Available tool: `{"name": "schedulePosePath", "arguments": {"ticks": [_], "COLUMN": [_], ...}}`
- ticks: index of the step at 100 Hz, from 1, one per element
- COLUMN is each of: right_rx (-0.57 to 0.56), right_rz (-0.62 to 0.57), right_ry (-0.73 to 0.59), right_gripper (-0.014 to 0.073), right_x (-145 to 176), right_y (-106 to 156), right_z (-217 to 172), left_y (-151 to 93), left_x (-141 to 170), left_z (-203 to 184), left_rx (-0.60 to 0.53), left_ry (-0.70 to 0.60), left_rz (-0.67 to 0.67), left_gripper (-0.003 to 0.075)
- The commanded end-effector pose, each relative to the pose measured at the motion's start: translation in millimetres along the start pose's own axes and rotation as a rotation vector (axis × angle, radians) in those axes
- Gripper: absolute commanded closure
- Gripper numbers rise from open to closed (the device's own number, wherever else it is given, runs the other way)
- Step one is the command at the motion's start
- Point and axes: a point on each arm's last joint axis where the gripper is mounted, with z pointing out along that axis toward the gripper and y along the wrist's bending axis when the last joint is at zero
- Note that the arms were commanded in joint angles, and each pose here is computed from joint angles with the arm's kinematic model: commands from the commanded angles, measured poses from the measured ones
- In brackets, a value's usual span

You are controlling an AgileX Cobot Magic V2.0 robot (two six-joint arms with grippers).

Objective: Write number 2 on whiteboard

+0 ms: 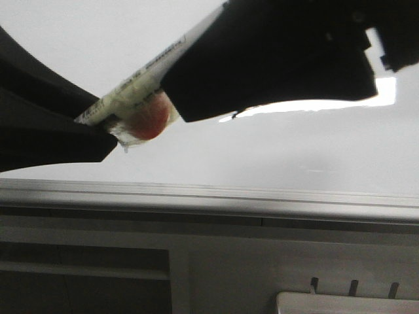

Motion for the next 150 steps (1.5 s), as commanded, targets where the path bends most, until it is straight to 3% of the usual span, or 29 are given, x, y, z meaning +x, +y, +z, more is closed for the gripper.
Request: {"name": "schedulePosePath", "arguments": {"ticks": [1,26,36,51,74,84,96,106,121,130,140,150], "right_rx": [0.059,0.045,0.008,-0.027,-0.016,-0.042,-0.047,-0.014,0.076,0.132,0.186,0.204], "right_rz": [-0.002,-0.008,-0.006,0.012,0.017,0.019,0.026,0.037,0.064,0.072,0.077,0.084], "right_ry": [-0.077,-0.085,-0.051,-0.018,-0.026,-0.012,-0.01,-0.021,-0.054,-0.087,-0.121,-0.12], "right_gripper": [0.0269,0.0312,0.0426,0.0676,0.0669,0.0669,0.0669,0.0669,0.0669,0.0669,0.0669,0.0669], "right_x": [-19.1,-24.9,-21.2,-17.3,-18.0,-16.8,-16.5,-16.8,-17.7,-19.7,-21.8,-20.9], "right_y": [-8.1,-7.3,-4.6,-2.4,-3.4,-1.0,-1.2,-8.0,-25.0,-32.7,-38.4,-41.6], "right_z": [-2.8,-2.6,1.9,7.8,7.8,7.7,7.0,2.3,-14.1,-28.3,-41.7,-44.7], "left_y": [5.2,3.7,3.8,3.8,4.1,4.1,6.4,9.5,14.5,17.2,19.7,23.2], "left_x": [-15.8,-14.8,-16.1,-16.4,-15.9,-15.9,-16.2,-13.8,-15.5,-19.7,-21.6,-20.1], "left_z": [-2.7,-2.6,-2.7,-2.8,-2.7,-2.7,-7.4,-17.1,-40.2,-55.3,-67.1,-70.0], "left_rx": [-0.019,-0.013,-0.013,-0.013,-0.015,-0.015,-0.033,-0.061,-0.118,-0.152,-0.181,-0.209], "left_ry": [-0.106,-0.105,-0.119,-0.123,-0.118,-0.118,-0.117,-0.084,-0.104,-0.167,-0.214,-0.217], "left_rz": [0.012,0.064,0.062,0.062,0.059,0.059,0.011,-0.048,-0.096,-0.147,-0.207,-0.246], "left_gripper": [0.0741,0.0741,0.0741,0.0741,0.0736,0.064,0.0389,0.0315,0.0324,0.0368,0.0496,0.0708]}}
